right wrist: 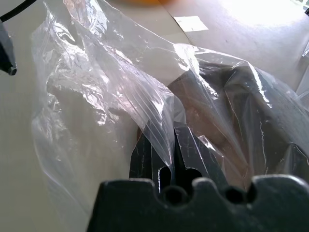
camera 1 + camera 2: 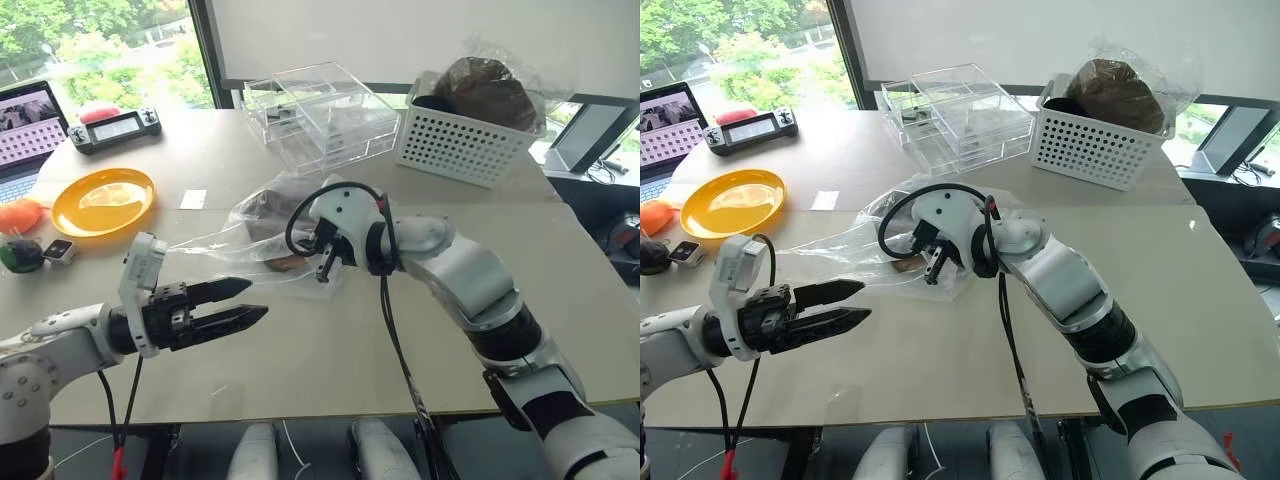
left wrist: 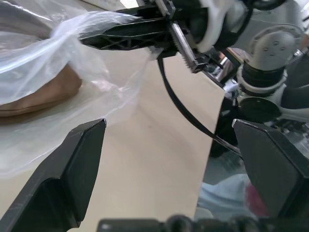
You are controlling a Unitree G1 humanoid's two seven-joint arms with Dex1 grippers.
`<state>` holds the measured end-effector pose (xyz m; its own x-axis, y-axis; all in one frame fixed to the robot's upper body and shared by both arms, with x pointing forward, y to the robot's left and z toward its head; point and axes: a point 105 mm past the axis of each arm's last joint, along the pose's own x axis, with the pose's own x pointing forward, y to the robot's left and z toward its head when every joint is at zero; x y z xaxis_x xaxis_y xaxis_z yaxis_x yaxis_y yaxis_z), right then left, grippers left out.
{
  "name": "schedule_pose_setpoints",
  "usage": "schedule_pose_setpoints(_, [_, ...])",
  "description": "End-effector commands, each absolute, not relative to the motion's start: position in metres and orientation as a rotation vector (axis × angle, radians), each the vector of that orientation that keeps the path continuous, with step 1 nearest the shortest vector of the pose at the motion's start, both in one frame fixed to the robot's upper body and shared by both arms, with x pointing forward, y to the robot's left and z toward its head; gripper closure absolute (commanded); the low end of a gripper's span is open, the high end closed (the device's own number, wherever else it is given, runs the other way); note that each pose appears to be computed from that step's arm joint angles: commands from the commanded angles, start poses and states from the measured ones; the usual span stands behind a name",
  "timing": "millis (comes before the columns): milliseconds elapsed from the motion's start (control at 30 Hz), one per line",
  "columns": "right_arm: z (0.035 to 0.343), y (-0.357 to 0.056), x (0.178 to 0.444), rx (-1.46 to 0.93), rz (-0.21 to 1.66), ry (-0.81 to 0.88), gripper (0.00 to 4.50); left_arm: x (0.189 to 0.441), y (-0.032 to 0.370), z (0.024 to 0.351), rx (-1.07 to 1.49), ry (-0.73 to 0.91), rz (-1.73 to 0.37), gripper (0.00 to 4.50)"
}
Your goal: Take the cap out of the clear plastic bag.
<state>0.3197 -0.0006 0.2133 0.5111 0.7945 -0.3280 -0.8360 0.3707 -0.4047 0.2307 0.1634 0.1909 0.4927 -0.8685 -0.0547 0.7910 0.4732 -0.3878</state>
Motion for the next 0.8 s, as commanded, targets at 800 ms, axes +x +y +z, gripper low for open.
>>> schedule_pose_setpoints(800, [0.259,-0.002,0.298,-0.53,1.031,-0.124,4.36,0.301,0.162,0.169,-0.642,0.193,-0.644,0.0])
